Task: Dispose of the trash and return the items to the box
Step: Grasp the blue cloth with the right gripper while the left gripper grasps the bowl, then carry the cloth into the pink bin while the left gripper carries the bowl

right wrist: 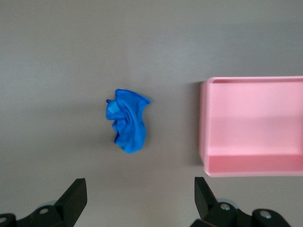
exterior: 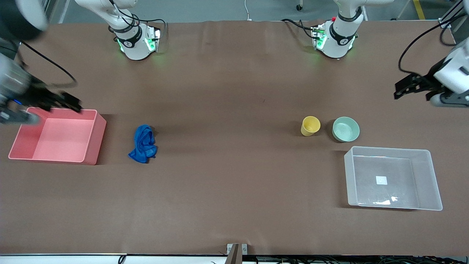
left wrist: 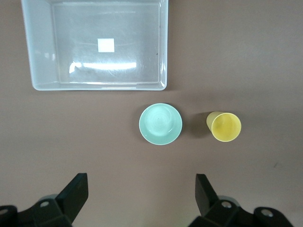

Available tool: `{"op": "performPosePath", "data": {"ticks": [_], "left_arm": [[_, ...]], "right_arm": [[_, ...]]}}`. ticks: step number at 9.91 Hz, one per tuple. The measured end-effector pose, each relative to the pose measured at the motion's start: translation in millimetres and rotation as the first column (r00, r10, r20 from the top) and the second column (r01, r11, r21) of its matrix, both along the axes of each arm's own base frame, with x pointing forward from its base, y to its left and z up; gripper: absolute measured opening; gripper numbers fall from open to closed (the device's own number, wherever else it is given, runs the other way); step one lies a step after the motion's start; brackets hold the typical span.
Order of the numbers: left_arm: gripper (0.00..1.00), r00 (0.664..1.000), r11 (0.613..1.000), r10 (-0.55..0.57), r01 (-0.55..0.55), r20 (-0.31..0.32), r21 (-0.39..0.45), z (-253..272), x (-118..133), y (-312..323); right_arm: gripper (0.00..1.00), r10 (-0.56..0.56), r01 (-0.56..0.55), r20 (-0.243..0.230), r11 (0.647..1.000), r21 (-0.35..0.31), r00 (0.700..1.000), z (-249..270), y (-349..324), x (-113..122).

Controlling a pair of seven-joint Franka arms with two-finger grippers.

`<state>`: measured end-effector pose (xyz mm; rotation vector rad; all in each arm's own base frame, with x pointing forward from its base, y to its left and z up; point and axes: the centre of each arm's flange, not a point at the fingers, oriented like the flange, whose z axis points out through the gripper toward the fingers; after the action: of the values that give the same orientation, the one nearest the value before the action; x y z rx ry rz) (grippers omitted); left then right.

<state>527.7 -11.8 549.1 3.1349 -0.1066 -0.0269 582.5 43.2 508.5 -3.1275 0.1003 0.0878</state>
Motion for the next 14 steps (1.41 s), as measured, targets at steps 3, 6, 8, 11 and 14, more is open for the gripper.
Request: {"op": "performPosePath", "data": {"ticks": [3, 6, 8, 11, 14], "left_arm": [[1.00, 0.997, 0.998, 0.064, -0.063, 0.054, -0.015, -121, -31, 40], [1.00, 0.996, 0.998, 0.055, -0.055, 0.072, 0.002, -231, -39, 36], [1.00, 0.997, 0.999, 0.047, -0.048, 0.054, 0.021, -293, -32, 34], [0.85, 0.999, 0.999, 0.039, -0.040, 0.024, 0.036, -341, -32, 33], [0.42, 0.999, 0.999, 0.036, -0.037, 0.011, 0.038, -348, -33, 32]], "right_arm": [[1.00, -0.004, 0.004, -0.008, 1.000, 0.015, 1.000, -167, 10, 7], [1.00, 0.001, -0.001, 0.014, 0.999, 0.032, 1.000, -287, 17, -11], [1.00, 0.009, -0.008, -0.002, 0.999, 0.039, 1.000, -324, 24, -15], [0.89, 0.021, -0.020, -0.015, 0.999, 0.038, 1.000, -330, 31, -18], [0.41, -0.010, 0.011, -0.014, 0.999, 0.037, 1.000, -328, 31, -18]]}}
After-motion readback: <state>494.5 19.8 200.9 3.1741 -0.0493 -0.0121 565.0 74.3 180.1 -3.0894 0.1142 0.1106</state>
